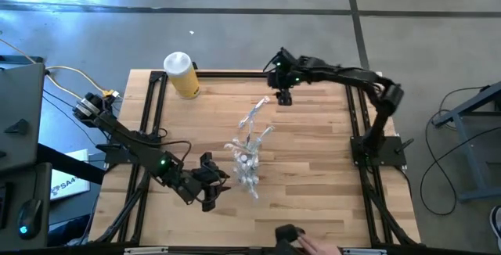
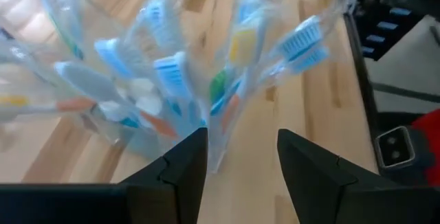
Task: Pick & Place toothbrushing station
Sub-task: Put the blue toothbrush into the transparent organizer
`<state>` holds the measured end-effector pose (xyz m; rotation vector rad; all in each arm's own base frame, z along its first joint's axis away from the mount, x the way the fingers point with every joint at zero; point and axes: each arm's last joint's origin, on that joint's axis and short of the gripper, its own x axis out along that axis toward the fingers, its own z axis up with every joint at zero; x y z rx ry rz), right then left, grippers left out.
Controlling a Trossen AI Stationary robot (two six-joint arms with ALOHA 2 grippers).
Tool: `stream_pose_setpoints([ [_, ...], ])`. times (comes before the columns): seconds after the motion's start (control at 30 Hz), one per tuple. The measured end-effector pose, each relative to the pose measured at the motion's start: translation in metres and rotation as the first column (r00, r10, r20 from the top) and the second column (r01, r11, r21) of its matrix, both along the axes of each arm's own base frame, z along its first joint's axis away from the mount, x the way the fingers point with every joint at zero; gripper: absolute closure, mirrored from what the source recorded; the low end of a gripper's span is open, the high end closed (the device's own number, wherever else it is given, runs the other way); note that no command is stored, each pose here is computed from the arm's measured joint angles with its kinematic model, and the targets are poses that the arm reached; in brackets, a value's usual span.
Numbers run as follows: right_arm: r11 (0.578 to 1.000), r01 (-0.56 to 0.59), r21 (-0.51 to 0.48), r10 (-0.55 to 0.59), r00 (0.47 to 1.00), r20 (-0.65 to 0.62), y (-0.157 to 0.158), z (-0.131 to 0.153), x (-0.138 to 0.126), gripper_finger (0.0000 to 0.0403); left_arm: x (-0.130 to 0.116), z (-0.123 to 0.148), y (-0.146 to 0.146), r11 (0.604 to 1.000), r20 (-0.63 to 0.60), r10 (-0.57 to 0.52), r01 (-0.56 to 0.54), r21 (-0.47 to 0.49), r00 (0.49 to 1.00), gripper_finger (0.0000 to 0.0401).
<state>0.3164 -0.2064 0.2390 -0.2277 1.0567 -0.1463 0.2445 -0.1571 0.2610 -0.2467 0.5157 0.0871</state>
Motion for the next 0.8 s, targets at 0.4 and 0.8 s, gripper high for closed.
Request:
stream_pose_setpoints([
  [0.4,0.993,-0.119,-0.021,0.119,0.993,0.004,0.01,-0.049,0.042,0.0128,-0.006,0.002,0.004,0.998,-0.02,0.008,-0.007,0.056,1.0,0.0228],
  [0.8,0.983,-0.18,-0.017,0.18,0.984,0.003,0.022,-0.054,0.051,0.0128,-0.008,0.001,0.002,0.999,-0.023,0.037,-0.037,0.025,0.999,0.0228],
])
